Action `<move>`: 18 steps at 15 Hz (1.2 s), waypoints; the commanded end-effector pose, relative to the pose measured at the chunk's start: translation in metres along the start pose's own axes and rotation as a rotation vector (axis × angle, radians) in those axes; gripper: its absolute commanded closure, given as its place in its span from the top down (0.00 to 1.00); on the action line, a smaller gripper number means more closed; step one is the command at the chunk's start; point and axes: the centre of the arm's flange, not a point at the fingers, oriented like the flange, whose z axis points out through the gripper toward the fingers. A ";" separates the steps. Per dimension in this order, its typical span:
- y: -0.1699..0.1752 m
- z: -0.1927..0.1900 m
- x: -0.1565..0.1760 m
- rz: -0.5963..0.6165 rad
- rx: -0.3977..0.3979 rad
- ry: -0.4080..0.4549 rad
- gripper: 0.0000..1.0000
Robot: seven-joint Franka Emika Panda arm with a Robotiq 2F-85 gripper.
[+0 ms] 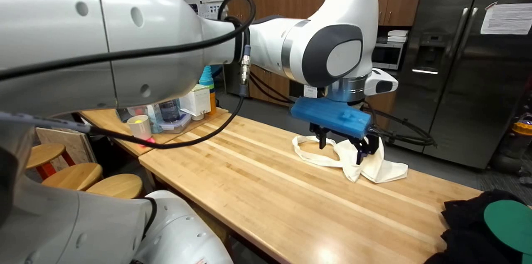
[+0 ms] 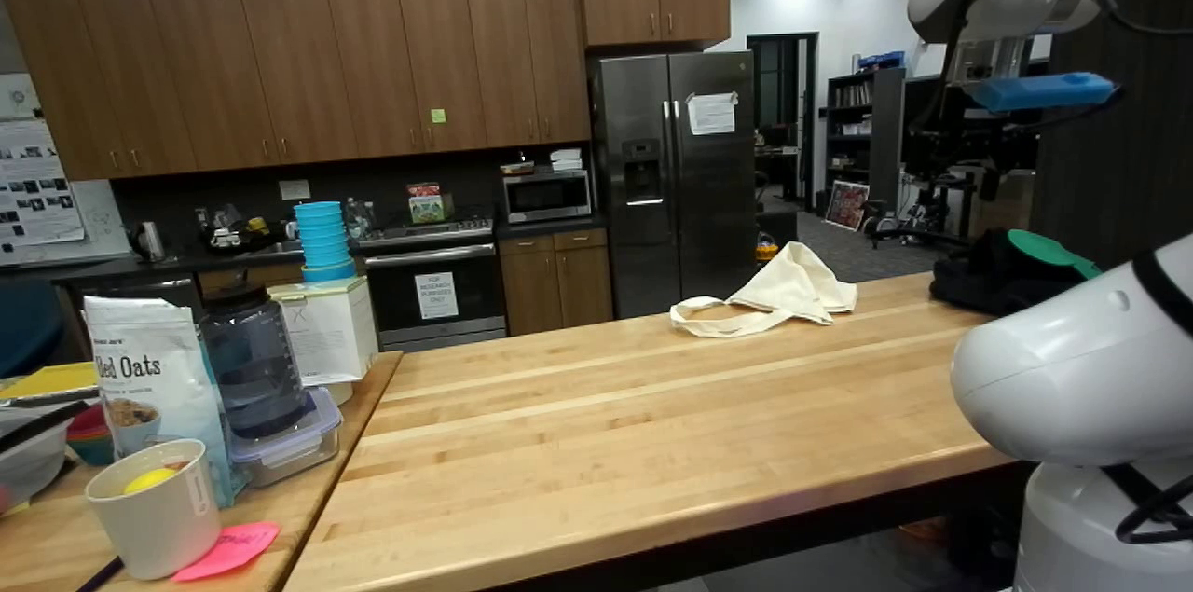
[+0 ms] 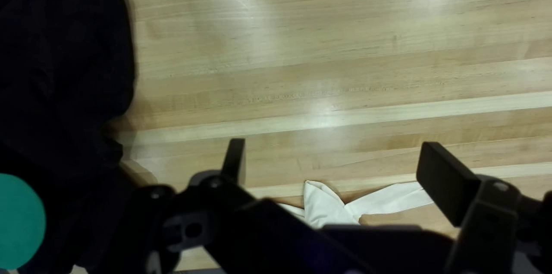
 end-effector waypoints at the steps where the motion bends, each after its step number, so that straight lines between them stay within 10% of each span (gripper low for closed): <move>1: -0.002 -0.004 0.008 -0.005 0.008 0.026 1.00; 18: -0.041 -0.093 0.118 -0.117 -0.079 0.212 1.00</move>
